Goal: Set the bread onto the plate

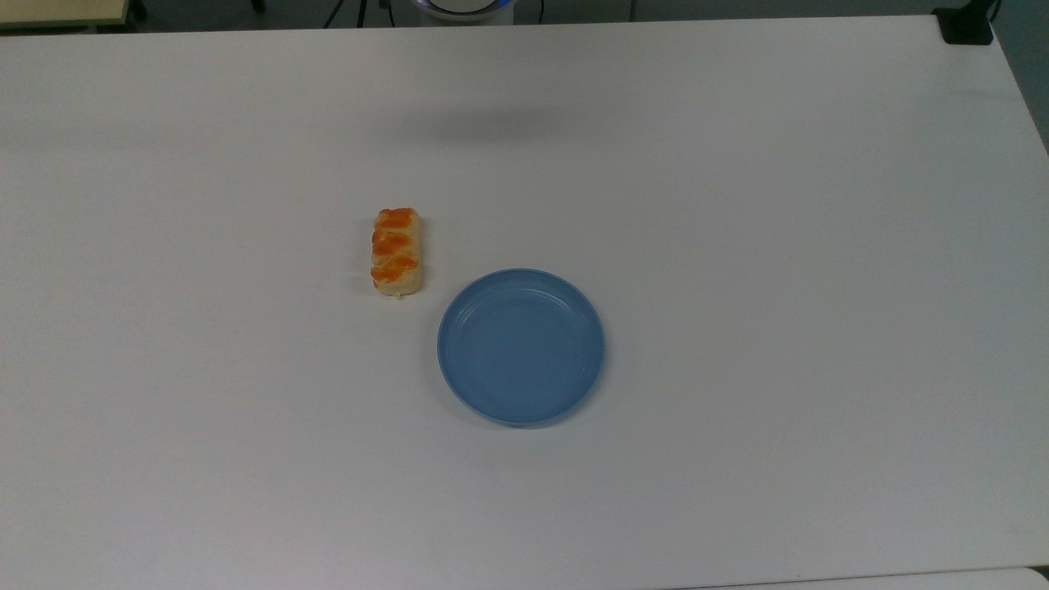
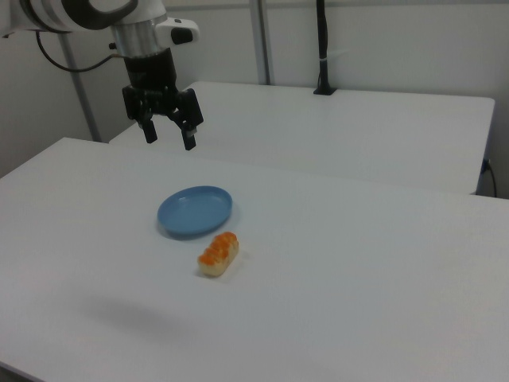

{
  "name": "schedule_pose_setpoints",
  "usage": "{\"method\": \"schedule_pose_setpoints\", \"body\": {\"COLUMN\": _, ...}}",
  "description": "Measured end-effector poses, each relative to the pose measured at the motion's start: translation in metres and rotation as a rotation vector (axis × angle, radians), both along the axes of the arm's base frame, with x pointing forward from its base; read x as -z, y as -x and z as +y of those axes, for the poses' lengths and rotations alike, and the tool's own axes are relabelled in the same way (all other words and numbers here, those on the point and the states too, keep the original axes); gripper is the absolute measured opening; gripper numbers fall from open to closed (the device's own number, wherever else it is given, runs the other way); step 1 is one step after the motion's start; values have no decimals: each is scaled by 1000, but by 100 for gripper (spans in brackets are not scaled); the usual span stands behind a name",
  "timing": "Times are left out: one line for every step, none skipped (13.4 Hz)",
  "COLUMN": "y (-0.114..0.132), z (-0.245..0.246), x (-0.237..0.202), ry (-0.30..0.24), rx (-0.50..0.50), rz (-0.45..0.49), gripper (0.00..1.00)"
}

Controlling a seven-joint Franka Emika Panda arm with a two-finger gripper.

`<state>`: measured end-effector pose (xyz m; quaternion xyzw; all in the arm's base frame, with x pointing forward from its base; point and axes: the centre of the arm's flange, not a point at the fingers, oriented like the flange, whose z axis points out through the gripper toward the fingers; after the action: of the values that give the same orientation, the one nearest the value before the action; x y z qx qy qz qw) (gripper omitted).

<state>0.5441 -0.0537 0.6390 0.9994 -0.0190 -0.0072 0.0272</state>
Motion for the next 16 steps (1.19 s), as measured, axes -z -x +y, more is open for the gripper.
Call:
{"method": "schedule_pose_setpoints", "body": {"y": 0, "z": 0, "x": 0, "ry": 0, "rx": 0, "rz": 0, "gripper": 100}}
{"method": "schedule_pose_setpoints", "body": {"y": 0, "z": 0, "x": 0, "ry": -1, "rx": 0, "rz": 0, "gripper": 100}}
{"method": "schedule_pose_setpoints", "body": {"y": 0, "z": 0, "x": 0, "ry": -2, "rx": 0, "rz": 0, "gripper": 100}}
{"method": "schedule_pose_setpoints", "body": {"y": 0, "z": 0, "x": 0, "ry": -3, "rx": 0, "rz": 0, "gripper": 100}}
{"method": "schedule_pose_setpoints", "body": {"y": 0, "z": 1, "x": 0, "ry": -3, "rx": 0, "rz": 0, "gripper": 100}}
{"method": "schedule_pose_setpoints", "body": {"y": 0, "z": 1, "x": 0, "ry": -3, "rx": 0, "rz": 0, "gripper": 100}}
{"method": "schedule_pose_setpoints", "body": {"y": 0, "z": 1, "x": 0, "ry": -4, "rx": 0, "rz": 0, "gripper": 100}}
{"method": "schedule_pose_setpoints", "body": {"y": 0, "z": 1, "x": 0, "ry": -5, "rx": -1, "rz": 0, "gripper": 100}}
{"method": "schedule_pose_setpoints", "body": {"y": 0, "z": 1, "x": 0, "ry": -6, "rx": -1, "rz": 0, "gripper": 100}}
{"method": "schedule_pose_setpoints", "body": {"y": 0, "z": 1, "x": 0, "ry": -6, "rx": -1, "rz": 0, "gripper": 100}}
{"method": "schedule_pose_setpoints", "body": {"y": 0, "z": 1, "x": 1, "ry": -7, "rx": -1, "rz": 1, "gripper": 100}}
{"method": "schedule_pose_setpoints", "body": {"y": -1, "z": 2, "x": 2, "ry": -10, "rx": -2, "rz": 3, "gripper": 100}}
{"method": "schedule_pose_setpoints", "body": {"y": -1, "z": 2, "x": 3, "ry": -13, "rx": -5, "rz": 6, "gripper": 100}}
{"method": "schedule_pose_setpoints", "body": {"y": -2, "z": 3, "x": 6, "ry": -15, "rx": -13, "rz": 10, "gripper": 100}}
{"method": "schedule_pose_setpoints", "body": {"y": -3, "z": 3, "x": 9, "ry": -16, "rx": -30, "rz": 17, "gripper": 100}}
{"method": "schedule_pose_setpoints", "body": {"y": -5, "z": 3, "x": 13, "ry": -19, "rx": -50, "rz": 26, "gripper": 100}}
